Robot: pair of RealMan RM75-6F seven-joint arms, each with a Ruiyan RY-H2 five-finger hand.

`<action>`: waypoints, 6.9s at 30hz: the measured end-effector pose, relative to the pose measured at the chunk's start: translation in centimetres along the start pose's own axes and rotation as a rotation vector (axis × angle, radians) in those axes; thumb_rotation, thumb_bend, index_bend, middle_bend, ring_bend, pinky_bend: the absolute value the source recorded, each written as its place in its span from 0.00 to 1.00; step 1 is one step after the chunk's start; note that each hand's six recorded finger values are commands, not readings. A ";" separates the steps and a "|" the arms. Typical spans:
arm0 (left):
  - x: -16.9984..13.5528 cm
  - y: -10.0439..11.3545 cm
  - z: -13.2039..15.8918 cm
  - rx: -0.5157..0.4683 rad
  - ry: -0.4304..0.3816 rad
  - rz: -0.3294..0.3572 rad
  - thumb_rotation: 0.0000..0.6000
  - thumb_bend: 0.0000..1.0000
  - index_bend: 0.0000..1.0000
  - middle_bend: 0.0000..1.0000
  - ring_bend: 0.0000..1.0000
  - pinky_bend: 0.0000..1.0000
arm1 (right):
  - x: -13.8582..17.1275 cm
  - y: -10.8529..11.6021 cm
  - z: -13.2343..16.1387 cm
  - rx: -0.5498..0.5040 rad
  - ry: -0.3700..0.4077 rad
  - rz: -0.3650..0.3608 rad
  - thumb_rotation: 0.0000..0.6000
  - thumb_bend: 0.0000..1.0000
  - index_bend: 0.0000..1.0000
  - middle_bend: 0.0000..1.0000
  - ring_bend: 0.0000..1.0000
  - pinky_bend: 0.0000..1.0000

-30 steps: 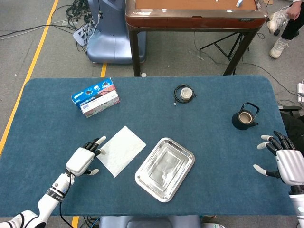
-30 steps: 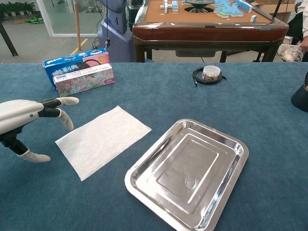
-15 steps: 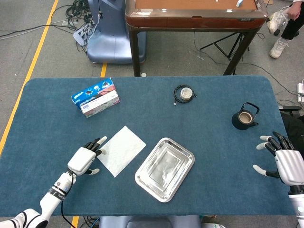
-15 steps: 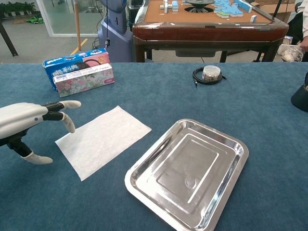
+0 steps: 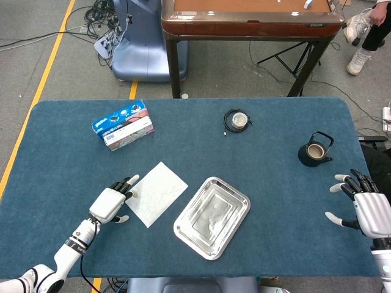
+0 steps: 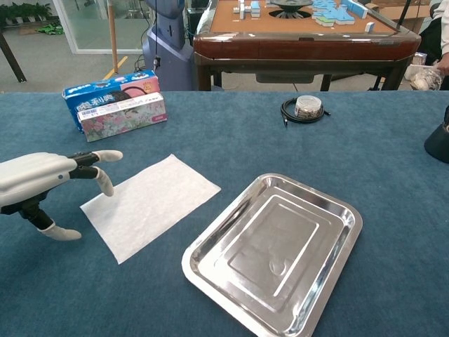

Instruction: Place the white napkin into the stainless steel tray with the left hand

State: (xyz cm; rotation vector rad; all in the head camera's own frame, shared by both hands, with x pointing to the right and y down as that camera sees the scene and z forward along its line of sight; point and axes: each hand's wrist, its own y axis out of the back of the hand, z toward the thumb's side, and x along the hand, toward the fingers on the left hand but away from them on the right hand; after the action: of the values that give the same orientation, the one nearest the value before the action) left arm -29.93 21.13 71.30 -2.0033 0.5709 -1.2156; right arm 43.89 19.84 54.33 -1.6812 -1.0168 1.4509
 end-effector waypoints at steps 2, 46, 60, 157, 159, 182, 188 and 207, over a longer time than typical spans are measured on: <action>0.1 -0.2 0.0 0.004 -0.003 -0.006 1.00 0.14 0.32 0.00 0.00 0.17 | 0.0 0.0 0.0 0.000 0.000 0.001 1.00 0.04 0.41 0.25 0.09 0.12; 1.7 -1.6 1.7 -0.048 -0.018 -0.021 1.00 0.13 0.33 0.00 0.00 0.17 | -0.1 0.1 -0.3 -0.006 -0.008 0.002 1.00 0.04 0.41 0.25 0.09 0.12; 2.1 -1.3 2.0 -0.078 -0.015 0.000 1.00 0.16 0.36 0.00 0.00 0.17 | -0.2 0.1 -0.3 -0.006 -0.008 0.003 1.00 0.04 0.41 0.25 0.09 0.12; -1.5 6.6 9.4 -0.343 -0.127 0.141 1.00 0.53 0.69 0.04 0.00 0.18 | 0.0 0.7 -0.3 -0.005 -0.008 -0.002 1.00 0.04 0.42 0.26 0.09 0.12; -1.7 6.6 9.8 -0.341 -0.140 0.142 1.00 0.53 0.69 0.04 0.00 0.18 | 0.0 0.7 -0.4 0.000 -0.012 -0.003 1.00 0.04 0.42 0.26 0.09 0.12; -1.2 6.1 15.1 -0.253 -0.304 0.138 1.00 0.53 0.69 0.05 0.00 0.18 | -0.5 1.4 -2.2 0.041 -0.086 -0.034 1.00 0.04 0.42 0.26 0.09 0.12; -2.1 5.8 16.1 -0.251 -0.341 0.137 1.00 0.53 0.70 0.05 0.00 0.18 | -0.5 1.7 -2.4 0.034 -0.090 -0.038 1.00 0.04 0.42 0.26 0.09 0.12; -1.3 4.6 16.3 -0.204 -0.267 0.131 1.00 0.53 0.70 0.05 0.00 0.18 | -0.5 1.7 -2.5 0.030 -0.093 -0.038 1.00 0.04 0.42 0.26 0.09 0.12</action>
State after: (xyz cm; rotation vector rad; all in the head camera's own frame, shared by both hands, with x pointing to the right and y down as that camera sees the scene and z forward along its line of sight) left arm -16.10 24.60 62.13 -2.2142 0.7011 -0.8214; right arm 46.57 18.60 53.38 -1.5778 -1.0661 1.5245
